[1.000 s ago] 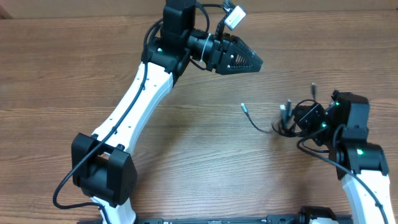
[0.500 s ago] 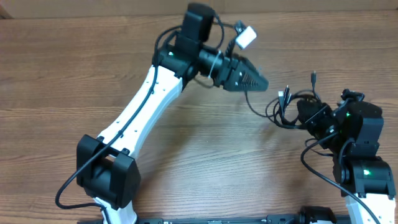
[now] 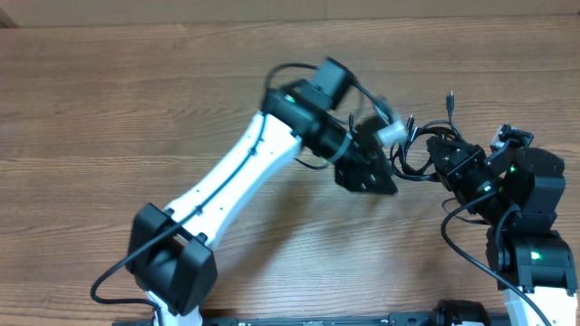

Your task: Untangle cables

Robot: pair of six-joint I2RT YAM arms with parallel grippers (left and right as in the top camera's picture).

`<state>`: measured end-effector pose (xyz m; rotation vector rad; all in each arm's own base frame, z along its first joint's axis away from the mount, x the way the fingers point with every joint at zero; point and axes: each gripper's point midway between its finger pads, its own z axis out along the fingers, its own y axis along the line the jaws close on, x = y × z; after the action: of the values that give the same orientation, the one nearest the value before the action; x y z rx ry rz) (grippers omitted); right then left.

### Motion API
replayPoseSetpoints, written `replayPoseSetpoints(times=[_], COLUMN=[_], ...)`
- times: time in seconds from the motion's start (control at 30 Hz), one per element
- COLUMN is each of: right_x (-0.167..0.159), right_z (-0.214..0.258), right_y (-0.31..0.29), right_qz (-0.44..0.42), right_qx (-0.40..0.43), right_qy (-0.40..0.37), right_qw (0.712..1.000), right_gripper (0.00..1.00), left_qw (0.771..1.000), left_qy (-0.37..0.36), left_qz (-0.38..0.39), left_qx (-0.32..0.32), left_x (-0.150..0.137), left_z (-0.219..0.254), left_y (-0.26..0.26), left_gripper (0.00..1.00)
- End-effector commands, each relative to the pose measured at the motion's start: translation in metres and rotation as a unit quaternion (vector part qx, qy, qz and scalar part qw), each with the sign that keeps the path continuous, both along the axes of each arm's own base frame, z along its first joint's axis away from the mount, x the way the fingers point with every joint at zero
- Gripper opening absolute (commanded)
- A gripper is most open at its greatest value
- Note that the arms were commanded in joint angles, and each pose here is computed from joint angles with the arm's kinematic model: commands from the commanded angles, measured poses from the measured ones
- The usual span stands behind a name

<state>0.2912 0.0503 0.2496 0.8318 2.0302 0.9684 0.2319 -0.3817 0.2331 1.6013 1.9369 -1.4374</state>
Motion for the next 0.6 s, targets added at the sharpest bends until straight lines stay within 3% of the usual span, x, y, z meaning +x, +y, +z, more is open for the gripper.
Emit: replayPoseSetpoints(times=[0.0, 0.13, 0.27, 0.43, 0.57], right_x=[0.0, 0.002, 0.005, 0.006, 0.006], right_z=[0.006, -0.004, -0.011, -0.014, -0.008], right_y=[0.001, 0.004, 0.013, 0.016, 0.021], right_qz=[-0.005, -0.001, 0.024, 0.032, 0.047], right_qx=[0.018, 0.031, 0.048, 0.054, 0.062], right_qy=[0.004, 0.028, 0.045, 0.052, 0.042], right_qw=[1.0, 0.999, 0.998, 0.997, 0.996], right_gripper=[0.04, 0.04, 0.04, 0.04, 0.04], left_qw=[0.983, 0.968, 0.943, 0.927, 0.916], left_qy=[-0.172, -0.231, -0.297, -0.346, -0.376], left_qz=[-0.04, -0.038, -0.008, 0.019, 0.034], left_qx=[0.049, 0.091, 0.147, 0.144, 0.137], left_x=[0.005, 0.015, 0.039, 0.052, 0.061], left_z=[-0.025, -0.038, -0.047, -0.031, -0.021], left_y=[-0.005, -0.003, 0.003, -0.001, -0.005], left_gripper=[0.54, 0.67, 0.7, 0.73, 0.83])
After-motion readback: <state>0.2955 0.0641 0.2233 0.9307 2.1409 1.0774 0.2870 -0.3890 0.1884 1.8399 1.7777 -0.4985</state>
